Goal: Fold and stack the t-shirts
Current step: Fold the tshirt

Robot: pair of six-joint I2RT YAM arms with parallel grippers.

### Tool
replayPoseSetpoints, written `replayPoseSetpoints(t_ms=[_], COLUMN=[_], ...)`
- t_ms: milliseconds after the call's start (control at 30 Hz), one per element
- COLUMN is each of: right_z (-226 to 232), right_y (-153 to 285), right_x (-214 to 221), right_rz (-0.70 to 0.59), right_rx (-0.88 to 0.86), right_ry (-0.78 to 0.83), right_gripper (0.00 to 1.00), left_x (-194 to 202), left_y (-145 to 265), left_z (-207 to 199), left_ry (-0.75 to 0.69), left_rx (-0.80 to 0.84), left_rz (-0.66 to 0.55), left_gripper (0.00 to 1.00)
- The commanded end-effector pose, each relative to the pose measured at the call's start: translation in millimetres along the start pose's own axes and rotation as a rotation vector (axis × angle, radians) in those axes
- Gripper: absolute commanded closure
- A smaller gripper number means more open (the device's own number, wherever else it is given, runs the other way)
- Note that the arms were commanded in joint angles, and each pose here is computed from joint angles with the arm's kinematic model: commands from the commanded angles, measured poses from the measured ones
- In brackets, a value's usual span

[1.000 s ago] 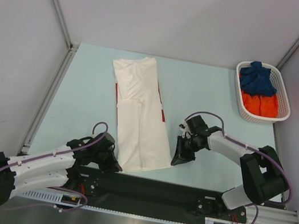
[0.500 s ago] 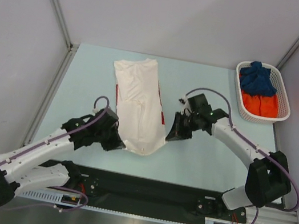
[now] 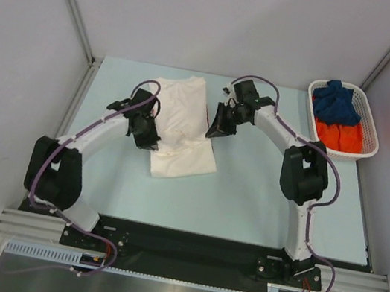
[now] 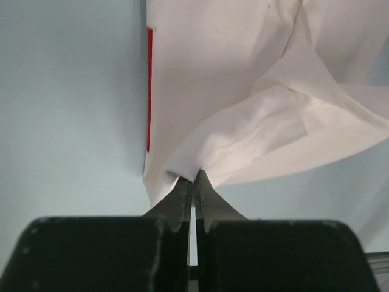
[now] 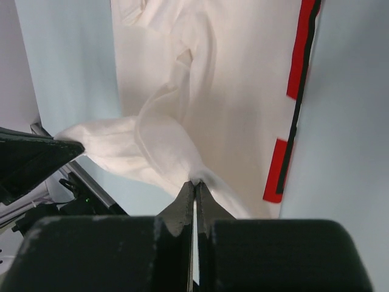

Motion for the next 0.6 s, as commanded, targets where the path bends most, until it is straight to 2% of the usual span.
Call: replayPoseSetpoints(t_ms=[0,167,567], right_z=[2,-15,-40], right_y=[-2,-21,-32], right_x=[-21,-29,-48], right_rz=[-0.006,0.024,0.004], right_rx=[-0.036,-0.04,-0.048], right_ry=[0.025,-0.014,-0.042], right_gripper=[1.0,1.0,1.0], left_x=[-23,-43,-70], left_y=[-14,-36,-59], left_z=[-8,-3,-16], left_ry=[-0.098,-0.06,-0.059], left_rx=[0.009,0.001,0.044], left_rz=[-0.011,-0.005,0.019], left_gripper=[1.0,1.0,0.99])
Point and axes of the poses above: each gripper's point midway between its finger pads, its own y axis back along the fingers, its own z axis along the line the jaws close on, x = y × z, the point moved 7 cm from there along y, back along the fingers, and after that the axes turned 5 degrees about y, right-handed, at the moved point
